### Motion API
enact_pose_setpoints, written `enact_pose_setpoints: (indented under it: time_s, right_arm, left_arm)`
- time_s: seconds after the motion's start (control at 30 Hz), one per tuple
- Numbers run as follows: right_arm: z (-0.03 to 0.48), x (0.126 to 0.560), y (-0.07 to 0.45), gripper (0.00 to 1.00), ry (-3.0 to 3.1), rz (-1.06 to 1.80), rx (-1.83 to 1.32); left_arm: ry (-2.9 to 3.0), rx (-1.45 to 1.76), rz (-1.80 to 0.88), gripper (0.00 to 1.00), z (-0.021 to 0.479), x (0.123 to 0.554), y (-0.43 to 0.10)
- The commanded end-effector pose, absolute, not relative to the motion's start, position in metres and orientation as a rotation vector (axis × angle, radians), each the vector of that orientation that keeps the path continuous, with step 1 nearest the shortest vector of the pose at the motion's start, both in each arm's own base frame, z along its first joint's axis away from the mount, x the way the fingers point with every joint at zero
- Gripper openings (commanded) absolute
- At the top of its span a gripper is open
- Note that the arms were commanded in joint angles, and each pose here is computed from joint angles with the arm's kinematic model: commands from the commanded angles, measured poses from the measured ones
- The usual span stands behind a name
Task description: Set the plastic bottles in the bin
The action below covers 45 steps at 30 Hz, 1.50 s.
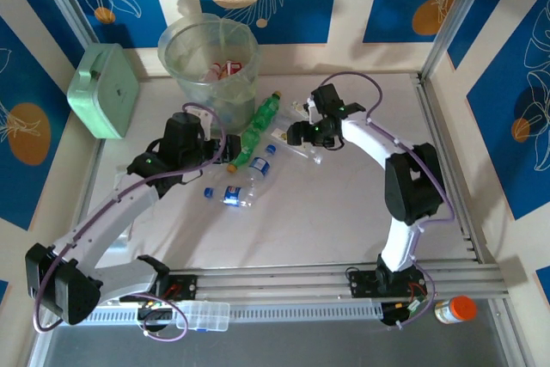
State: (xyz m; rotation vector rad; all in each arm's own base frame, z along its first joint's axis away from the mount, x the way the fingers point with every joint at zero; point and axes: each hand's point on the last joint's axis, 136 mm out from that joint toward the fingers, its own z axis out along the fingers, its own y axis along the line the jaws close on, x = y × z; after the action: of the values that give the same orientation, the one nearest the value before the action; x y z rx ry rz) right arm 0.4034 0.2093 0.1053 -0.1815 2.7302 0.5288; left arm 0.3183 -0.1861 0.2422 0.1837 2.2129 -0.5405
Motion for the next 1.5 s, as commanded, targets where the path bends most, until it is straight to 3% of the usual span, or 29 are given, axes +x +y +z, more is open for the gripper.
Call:
enact_pose_setpoints:
  time_s: [0.0,1.0,1.47]
  right_arm:
    - [0.096,0.405,0.205,0.82,2.787,0.427,-0.263]
    - [0.044,0.402,0.224,0.82,2.864,0.219,-0.509]
    - [0.056,0.390,0.238,0.62,2.795,0.255,-0.627]
  left_arm:
    - [2.191,0.230,-0.555,0.81,0.244,0.320,-0.193]
    - [2.216,0.243,-0.520,0.81,0.234,0.325,-0.192]
    - [2.215,0.230,-0.516,0.81,0.234,0.325,-0.190]
